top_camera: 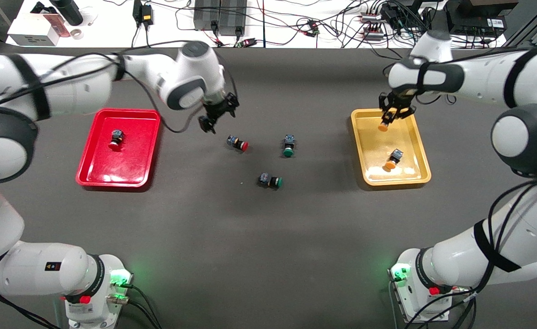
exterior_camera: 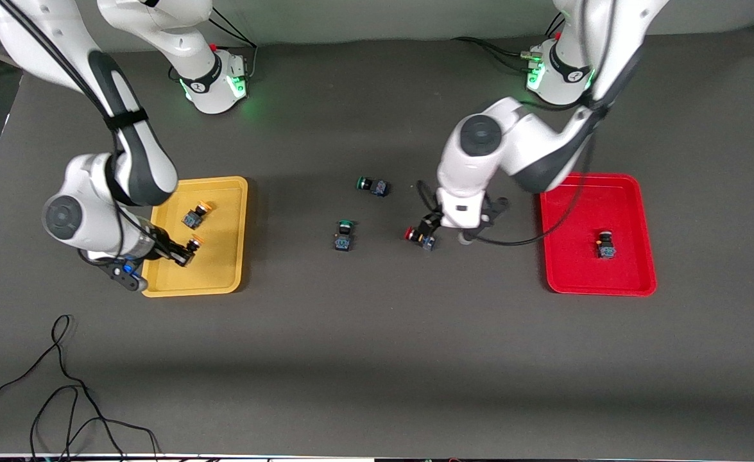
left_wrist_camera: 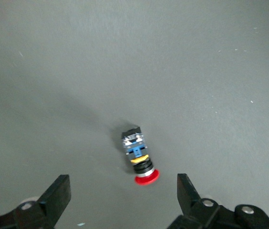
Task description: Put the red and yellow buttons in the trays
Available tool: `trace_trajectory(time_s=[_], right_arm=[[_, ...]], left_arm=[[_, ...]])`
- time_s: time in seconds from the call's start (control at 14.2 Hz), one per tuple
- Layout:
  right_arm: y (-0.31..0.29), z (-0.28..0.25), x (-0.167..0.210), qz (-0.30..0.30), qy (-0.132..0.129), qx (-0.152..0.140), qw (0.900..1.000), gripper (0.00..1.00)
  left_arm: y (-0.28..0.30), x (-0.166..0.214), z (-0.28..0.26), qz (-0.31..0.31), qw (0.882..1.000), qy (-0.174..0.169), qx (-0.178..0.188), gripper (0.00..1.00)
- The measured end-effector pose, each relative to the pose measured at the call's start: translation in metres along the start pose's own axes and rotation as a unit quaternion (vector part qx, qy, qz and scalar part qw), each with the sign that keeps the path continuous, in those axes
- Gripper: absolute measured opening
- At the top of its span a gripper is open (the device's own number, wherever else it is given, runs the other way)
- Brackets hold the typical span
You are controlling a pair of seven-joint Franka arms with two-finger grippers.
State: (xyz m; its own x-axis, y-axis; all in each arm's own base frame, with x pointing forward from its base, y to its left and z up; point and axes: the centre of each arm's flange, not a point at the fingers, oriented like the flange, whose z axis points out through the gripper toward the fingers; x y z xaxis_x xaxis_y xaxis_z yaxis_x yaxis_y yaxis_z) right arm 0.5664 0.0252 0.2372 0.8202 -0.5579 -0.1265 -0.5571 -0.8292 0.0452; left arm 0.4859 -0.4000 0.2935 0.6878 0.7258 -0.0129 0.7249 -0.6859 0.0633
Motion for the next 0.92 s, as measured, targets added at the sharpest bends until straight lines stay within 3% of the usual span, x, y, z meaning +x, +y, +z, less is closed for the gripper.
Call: trace_trajectory(time_s=[0.14,0.35,0.49,0.56,0.63,0.78,0.92], right_arm=[[-0.006,0.011,-0.002,-0.005,0.000,-0.002,1.000,0.37],[-0.007,-0.013,0.003,-0.002,0.011,0.008,1.000,0.65],[-0.008,-0.060,0.003,-0.004,0.010,0.011,1.000,0.85],[-0.009,-0.095,-0.001,-0.007,0.011,0.014,1.000,0.97],[-0.009,-0.138,-0.007,-0.012,0.016,0.020,1.000,1.00],[0.000,-0.220,-0.029,-0.044,0.033,0.035,0.998,1.00],[0.017,-0.273,-0.054,-0.094,0.049,0.044,0.993,1.00]], left_arm=[[0.012,-0.004,0.037,-0.020,1.000,0.005,0.011,1.00],[0.021,0.000,0.096,-0.022,0.999,0.013,0.032,1.00],[0.022,-0.006,0.115,-0.017,0.999,0.016,0.039,0.96],[0.023,-0.008,0.115,-0.016,0.999,0.017,0.038,0.87],[0.024,-0.009,0.113,-0.015,0.999,0.017,0.036,0.74],[0.028,-0.007,0.110,-0.014,0.999,0.018,0.032,0.50],[0.031,-0.005,0.106,0.001,0.999,0.020,0.031,0.33]])
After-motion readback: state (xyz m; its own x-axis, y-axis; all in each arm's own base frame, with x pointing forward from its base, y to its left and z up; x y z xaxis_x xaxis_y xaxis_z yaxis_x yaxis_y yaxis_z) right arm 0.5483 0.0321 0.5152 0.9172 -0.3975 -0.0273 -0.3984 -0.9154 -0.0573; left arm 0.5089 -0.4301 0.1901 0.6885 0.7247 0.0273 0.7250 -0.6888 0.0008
